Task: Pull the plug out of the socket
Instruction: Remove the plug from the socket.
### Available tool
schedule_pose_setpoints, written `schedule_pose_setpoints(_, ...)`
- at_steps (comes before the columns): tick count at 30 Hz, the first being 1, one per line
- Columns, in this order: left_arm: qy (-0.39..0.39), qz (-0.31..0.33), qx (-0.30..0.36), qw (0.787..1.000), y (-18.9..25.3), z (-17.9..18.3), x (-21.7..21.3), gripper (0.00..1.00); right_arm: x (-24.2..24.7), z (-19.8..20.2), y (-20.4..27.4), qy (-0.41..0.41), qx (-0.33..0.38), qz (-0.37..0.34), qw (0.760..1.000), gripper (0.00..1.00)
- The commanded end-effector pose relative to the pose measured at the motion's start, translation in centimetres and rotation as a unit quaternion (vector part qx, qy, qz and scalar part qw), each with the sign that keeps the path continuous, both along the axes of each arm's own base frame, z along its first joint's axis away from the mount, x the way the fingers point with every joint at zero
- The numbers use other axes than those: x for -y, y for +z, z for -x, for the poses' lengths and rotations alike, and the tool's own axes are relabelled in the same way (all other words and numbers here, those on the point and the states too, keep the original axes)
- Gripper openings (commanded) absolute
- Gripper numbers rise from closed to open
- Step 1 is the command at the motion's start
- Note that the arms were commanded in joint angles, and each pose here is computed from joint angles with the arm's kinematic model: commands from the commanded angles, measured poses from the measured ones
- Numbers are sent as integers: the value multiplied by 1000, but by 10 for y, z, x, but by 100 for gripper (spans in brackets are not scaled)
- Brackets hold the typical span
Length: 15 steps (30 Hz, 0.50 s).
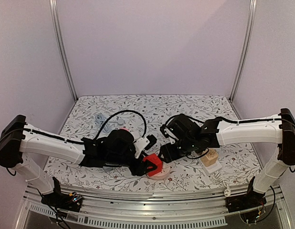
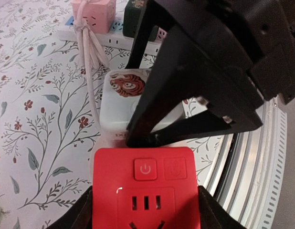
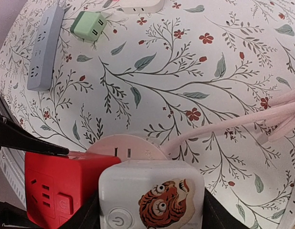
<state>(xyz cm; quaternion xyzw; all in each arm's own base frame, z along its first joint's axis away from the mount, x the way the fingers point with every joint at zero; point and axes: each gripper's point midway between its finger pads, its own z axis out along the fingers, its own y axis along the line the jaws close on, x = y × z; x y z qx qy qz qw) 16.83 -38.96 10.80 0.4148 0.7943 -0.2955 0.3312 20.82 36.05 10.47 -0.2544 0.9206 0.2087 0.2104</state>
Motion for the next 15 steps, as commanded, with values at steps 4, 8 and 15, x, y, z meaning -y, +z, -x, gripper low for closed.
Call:
schedule_pose_setpoints(4, -29, -20, -13, 999, -12, 15, 6, 39, -21, 0, 37, 19, 15, -72, 997, 26)
schedule_pose_setpoints(8, -30, -28, -19, 999, -18, 17, 4, 33, -19, 1, 37, 16, 30, -60, 998, 24)
schedule_pose_setpoints(15, -31, -38, -29, 998, -27, 19, 4, 29, -14, 4, 41, 19, 96, -5, 995, 24)
